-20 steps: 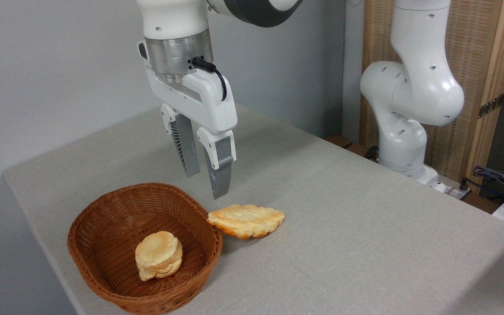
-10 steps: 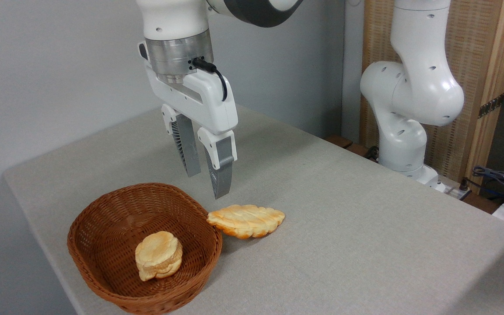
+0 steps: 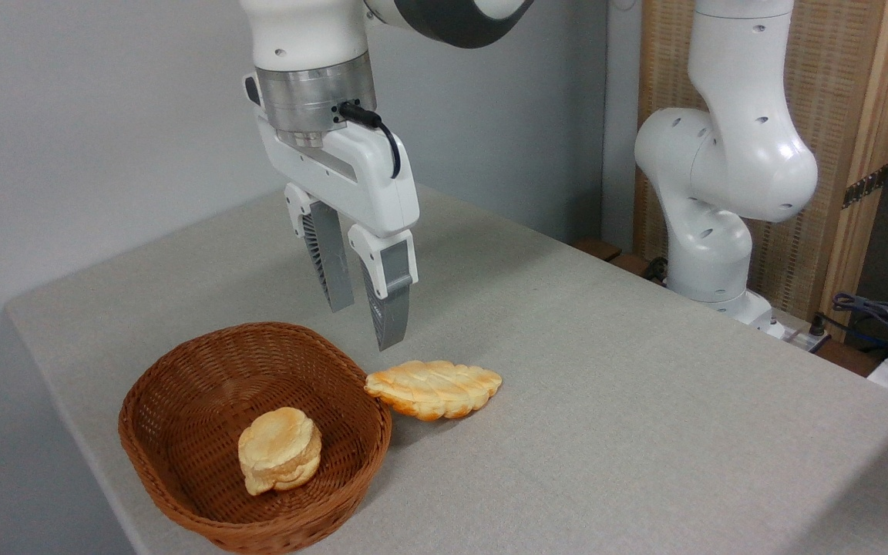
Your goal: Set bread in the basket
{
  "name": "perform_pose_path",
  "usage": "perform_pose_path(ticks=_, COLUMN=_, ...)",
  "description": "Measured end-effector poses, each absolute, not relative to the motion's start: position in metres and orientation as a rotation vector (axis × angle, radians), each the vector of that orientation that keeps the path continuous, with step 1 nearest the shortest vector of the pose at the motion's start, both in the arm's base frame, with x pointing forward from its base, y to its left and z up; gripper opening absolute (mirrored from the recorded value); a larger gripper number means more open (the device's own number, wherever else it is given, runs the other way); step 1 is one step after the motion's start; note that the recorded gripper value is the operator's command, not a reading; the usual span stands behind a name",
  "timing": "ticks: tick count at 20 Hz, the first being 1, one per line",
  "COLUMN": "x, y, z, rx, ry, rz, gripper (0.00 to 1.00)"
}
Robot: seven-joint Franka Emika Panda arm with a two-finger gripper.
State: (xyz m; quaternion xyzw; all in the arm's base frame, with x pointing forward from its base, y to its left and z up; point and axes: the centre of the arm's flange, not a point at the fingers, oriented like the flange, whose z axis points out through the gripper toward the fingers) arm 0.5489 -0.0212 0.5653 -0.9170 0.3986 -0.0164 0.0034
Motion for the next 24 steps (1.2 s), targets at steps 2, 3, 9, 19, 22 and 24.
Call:
perform_pose_path(ticks=2, x=0.549, y=-0.021, z=0.565, rx=-2.874, ry=1.250, rz=-0.051, gripper=1.00)
perform_pose_path(ticks=3, x=0.549, y=-0.021, z=0.565, rx=-2.875, ry=1.250, rz=-0.051, gripper=1.00)
perform_pose_path(ticks=9, x=0.546, y=-0.021, z=0.563, rx=-2.884, ry=1.252, rz=-0.015, gripper=1.00)
perform_pose_path(ticks=19, x=0.517, y=-0.019, z=0.529, rx=-2.861, ry=1.382, rz=0.100, gripper=1.00)
perform_pose_path(ticks=22, x=0.509, y=-0.018, z=0.508, rx=-2.848, ry=1.417, rz=0.102, gripper=1.00)
perform_pose_path(ticks=24, x=0.510, y=-0.019, z=0.495, rx=-2.834, ry=1.419, rz=0.056, gripper=1.00)
